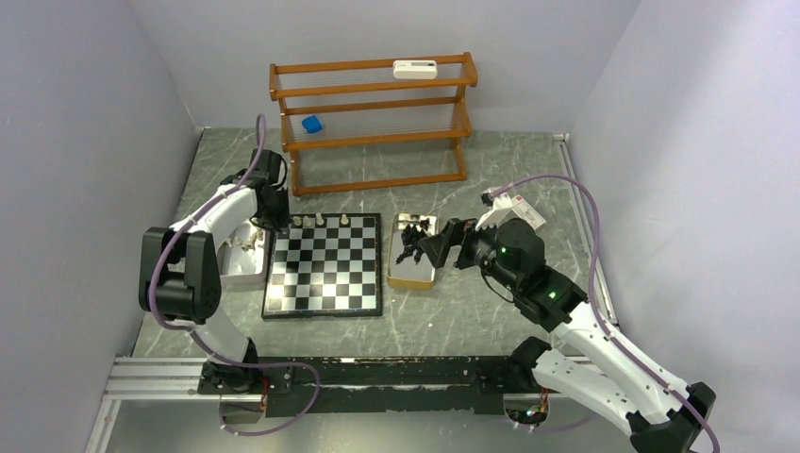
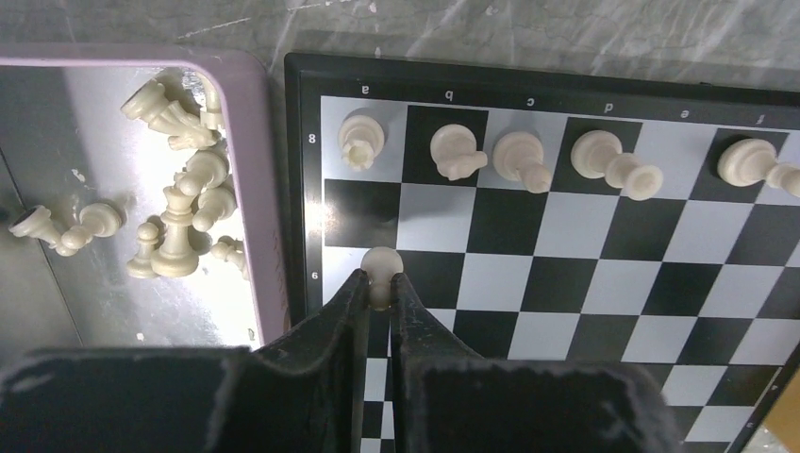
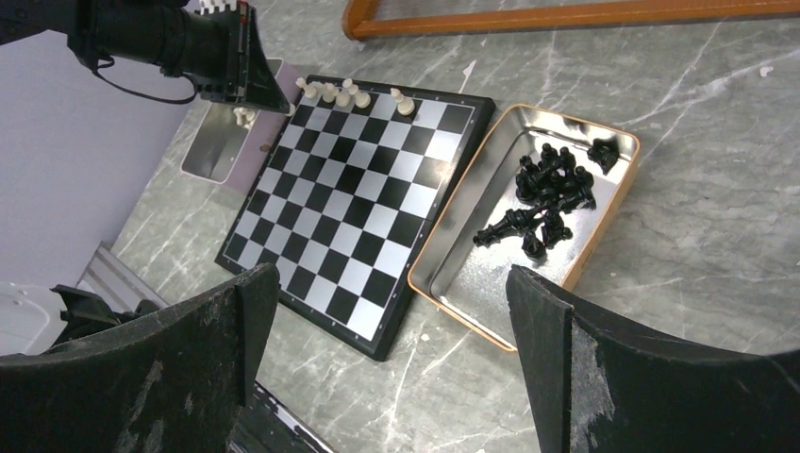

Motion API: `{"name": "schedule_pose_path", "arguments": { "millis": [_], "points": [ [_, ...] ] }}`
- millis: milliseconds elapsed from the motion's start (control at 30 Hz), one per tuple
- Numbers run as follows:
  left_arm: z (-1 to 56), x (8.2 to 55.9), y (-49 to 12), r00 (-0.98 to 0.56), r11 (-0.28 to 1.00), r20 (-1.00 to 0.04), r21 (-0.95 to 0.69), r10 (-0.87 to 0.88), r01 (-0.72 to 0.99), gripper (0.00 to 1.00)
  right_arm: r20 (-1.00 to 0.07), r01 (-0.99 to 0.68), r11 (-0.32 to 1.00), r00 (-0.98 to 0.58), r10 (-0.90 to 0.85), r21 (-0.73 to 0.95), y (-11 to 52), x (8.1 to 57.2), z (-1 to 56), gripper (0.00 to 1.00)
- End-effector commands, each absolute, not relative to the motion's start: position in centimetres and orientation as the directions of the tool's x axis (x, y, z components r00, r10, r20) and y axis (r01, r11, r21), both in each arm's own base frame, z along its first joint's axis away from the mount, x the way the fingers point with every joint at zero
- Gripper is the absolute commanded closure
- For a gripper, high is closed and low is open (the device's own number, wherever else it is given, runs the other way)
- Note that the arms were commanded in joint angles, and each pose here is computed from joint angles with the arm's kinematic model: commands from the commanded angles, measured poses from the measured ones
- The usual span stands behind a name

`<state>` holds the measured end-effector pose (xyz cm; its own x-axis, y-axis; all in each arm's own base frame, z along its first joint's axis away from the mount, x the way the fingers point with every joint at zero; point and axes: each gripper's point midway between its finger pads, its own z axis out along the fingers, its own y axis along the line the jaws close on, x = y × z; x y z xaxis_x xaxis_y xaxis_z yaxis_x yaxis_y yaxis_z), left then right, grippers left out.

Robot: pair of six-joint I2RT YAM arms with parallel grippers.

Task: Set up the chess pieces on the board
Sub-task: Place the chess piece on the chessboard.

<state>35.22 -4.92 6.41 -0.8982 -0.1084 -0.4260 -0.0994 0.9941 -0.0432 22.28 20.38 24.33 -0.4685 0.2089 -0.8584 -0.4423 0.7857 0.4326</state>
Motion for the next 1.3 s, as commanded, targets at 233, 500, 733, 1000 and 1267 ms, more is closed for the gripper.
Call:
{"name": "schedule_pose_path", "arguments": {
  "millis": [233,500,733,1000,1267],
  "points": [
    [5.7,37.1,-4.8,-0.896,0.996,-0.438,-0.004,-0.078,-0.085,0.84,-0.868,-0.447,0.778,-0.433,0.245,0.443,20.0,22.2,26.0,0.05],
    [5.1,37.3,-4.5,-0.899,0.996,-0.43,0.013,-0.077,-0.092,0.84,-0.876,-0.45,0.785,-0.421,0.234,0.426,19.8,22.2,26.3,0.05],
    [4.7,37.3,-4.5,-0.901,0.996,-0.427,0.02,-0.072,-0.089,0.83,-0.878,-0.449,0.784,-0.413,0.242,0.428,19.6,22.1,26.3,0.05],
    [3.9,37.3,-4.4,-0.91,0.996,-0.408,0.028,-0.069,-0.089,0.81,-0.882,-0.439,0.793,-0.4,0.25,0.424,19.0,21.9,26.5,0.05],
    [4.2,37.1,-4.2,-0.907,0.995,-0.414,0.033,-0.074,-0.096,0.74,-0.881,-0.44,0.794,-0.408,0.238,0.419,19.1,21.9,26.2,0.05]
  ]
}}
